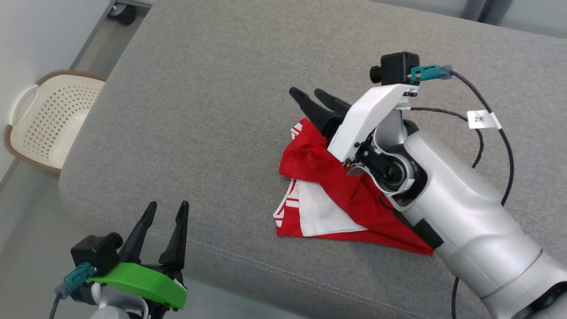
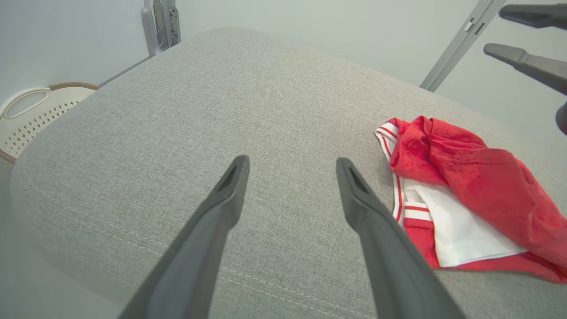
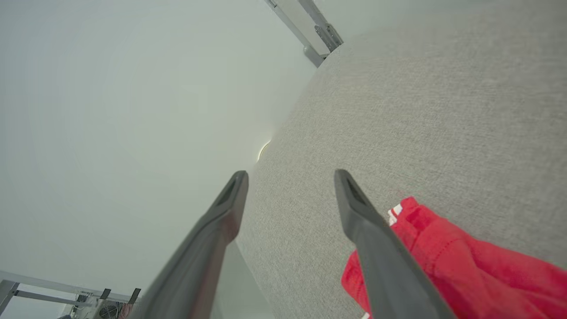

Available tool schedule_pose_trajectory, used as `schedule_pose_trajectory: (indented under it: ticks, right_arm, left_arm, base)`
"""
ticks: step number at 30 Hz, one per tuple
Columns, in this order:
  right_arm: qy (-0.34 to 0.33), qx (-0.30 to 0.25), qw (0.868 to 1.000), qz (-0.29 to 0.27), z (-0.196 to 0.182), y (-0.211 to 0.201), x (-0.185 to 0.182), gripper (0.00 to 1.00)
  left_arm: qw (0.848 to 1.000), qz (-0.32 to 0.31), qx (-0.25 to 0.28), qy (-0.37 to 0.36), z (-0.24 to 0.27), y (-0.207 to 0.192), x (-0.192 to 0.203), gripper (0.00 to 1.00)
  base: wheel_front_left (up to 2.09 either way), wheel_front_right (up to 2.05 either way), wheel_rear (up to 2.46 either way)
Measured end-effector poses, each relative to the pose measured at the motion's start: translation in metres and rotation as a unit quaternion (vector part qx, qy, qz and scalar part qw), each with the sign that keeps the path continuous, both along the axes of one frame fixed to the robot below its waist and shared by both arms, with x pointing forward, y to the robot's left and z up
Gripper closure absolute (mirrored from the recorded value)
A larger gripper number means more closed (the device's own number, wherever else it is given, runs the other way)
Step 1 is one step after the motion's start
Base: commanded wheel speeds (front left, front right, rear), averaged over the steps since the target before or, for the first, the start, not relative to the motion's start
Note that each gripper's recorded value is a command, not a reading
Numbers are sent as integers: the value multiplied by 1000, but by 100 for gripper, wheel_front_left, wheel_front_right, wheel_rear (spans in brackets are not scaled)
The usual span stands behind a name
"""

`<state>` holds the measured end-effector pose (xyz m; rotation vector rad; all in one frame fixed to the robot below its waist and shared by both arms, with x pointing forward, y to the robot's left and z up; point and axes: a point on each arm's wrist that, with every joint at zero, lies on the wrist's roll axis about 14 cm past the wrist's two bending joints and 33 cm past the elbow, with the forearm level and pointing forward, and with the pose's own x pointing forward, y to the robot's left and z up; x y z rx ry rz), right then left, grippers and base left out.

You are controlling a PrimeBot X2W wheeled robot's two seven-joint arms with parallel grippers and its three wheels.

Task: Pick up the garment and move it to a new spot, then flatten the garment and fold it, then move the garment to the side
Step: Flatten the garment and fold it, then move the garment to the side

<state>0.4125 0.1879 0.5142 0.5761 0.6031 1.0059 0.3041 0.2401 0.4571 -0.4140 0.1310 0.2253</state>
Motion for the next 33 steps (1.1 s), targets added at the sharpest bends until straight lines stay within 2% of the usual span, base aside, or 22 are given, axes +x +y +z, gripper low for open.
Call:
schedule_pose_trajectory:
  ticks: [6,13,18,23,28,33]
  right_arm:
    - [-87,-23,993,-82,16,-55,47,0]
    - [-89,-84,976,-179,-11,-147,78,0]
    - [-56,-131,966,-217,-48,-199,68,0]
    - [-27,-150,957,-245,-70,-231,55,0]
    - [2,-154,953,-260,-86,-246,41,0]
    - [26,-152,955,-255,-98,-249,28,0]
  left_arm:
    - [1000,-26,3,-11,5,-8,13,0]
    - [997,-69,-5,-28,11,-32,33,0]
    - [994,-105,-12,-31,11,-53,44,0]
    - [988,-149,-13,-30,11,-79,53,0]
    - [984,-174,-16,-30,10,-93,63,0]
    - [982,-189,-19,-23,7,-102,65,0]
  base:
    - [0,0,0]
    - [0,0,0]
    - [0,0,0]
    - [0,0,0]
    - [0,0,0]
    - [0,0,0]
